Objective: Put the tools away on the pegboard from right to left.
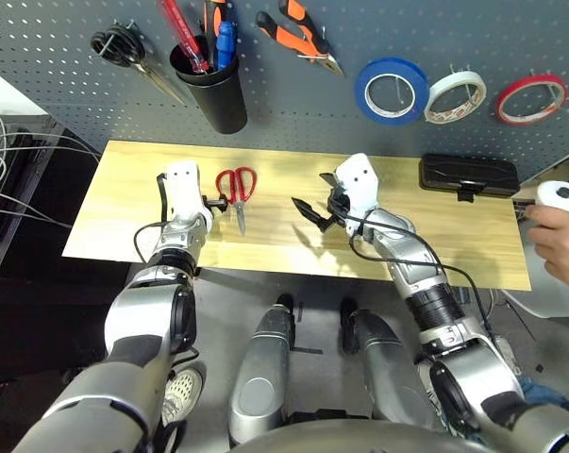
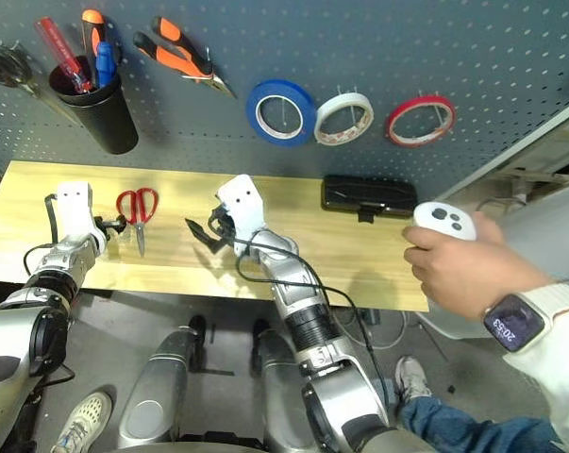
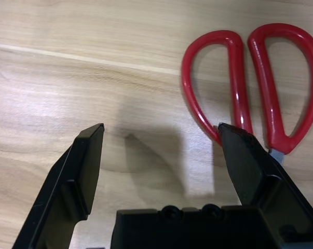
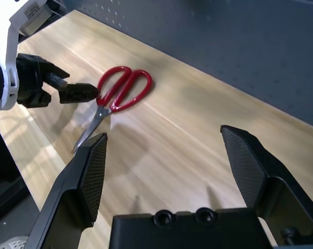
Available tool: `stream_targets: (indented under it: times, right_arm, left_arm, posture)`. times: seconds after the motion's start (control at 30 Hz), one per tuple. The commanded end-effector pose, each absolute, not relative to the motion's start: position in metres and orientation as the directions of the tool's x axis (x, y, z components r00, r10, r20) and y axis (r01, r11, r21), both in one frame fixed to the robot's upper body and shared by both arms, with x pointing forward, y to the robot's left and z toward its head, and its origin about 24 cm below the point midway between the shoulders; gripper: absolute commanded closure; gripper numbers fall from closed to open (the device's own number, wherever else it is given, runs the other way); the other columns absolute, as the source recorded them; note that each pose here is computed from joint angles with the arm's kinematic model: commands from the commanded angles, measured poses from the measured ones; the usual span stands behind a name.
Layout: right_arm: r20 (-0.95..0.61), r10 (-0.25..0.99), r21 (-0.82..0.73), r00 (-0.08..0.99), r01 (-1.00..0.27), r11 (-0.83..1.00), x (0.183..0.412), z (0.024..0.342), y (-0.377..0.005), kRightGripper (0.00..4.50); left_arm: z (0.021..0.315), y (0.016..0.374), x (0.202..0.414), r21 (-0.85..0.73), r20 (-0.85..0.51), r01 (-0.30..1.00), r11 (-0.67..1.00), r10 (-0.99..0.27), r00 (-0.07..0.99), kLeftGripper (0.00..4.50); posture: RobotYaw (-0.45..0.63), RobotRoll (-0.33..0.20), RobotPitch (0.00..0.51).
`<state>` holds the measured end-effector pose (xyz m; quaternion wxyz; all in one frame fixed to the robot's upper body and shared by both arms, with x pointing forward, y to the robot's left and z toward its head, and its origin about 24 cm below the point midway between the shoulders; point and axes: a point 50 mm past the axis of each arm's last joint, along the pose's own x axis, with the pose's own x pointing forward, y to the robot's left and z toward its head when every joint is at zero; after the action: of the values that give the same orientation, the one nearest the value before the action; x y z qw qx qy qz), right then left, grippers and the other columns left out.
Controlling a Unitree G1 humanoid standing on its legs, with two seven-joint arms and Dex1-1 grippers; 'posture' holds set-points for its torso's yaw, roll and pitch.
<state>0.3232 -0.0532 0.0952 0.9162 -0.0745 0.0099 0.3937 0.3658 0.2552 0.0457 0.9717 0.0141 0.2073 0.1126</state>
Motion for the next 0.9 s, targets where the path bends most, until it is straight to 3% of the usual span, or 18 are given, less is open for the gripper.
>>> stream_targets:
  times: [0.03, 0.33, 0.43, 0.83, 0.9]
  right_arm:
    - [-0.098, 0.721, -0.12, 0.686, -0.727, 0.676, 0.318, 0.09, -0.053, 0.0]
    - [-0.099, 0.713, -0.119, 0.694, -0.72, 0.684, 0.315, 0.091, -0.055, 0.0]
    - [-0.099, 0.711, -0.119, 0.697, -0.717, 0.687, 0.315, 0.092, -0.055, 0.0]
    - [-0.093, 0.706, -0.121, 0.702, -0.712, 0.692, 0.319, 0.094, -0.054, 0.0]
    - [-0.09, 0.706, -0.123, 0.703, -0.711, 0.692, 0.321, 0.094, -0.053, 0.0]
  left_arm:
    - [0.035, 0.254, 0.361, 0.067, -0.442, -0.22, 0.973, 0.227, 0.868, 0.01]
    - [0.026, 0.254, 0.356, 0.094, -0.499, -0.229, 0.969, 0.245, 0.831, 0.01]
    - [0.021, 0.255, 0.352, 0.076, -0.536, -0.263, 0.962, 0.262, 0.802, 0.61]
    - [0.019, 0.245, 0.354, 0.004, -0.572, -0.221, 0.975, 0.183, 0.8, 4.49]
    - [0.021, 0.245, 0.355, -0.004, -0.558, -0.213, 0.977, 0.174, 0.811, 4.49]
  posture:
    - [-0.04, 0.0, 0.398]
    - [-0.06, 0.0, 0.403]
    - [-0.07, 0.0, 0.408]
    - [-0.04, 0.0, 0.398]
    - [-0.03, 0.0, 0.388]
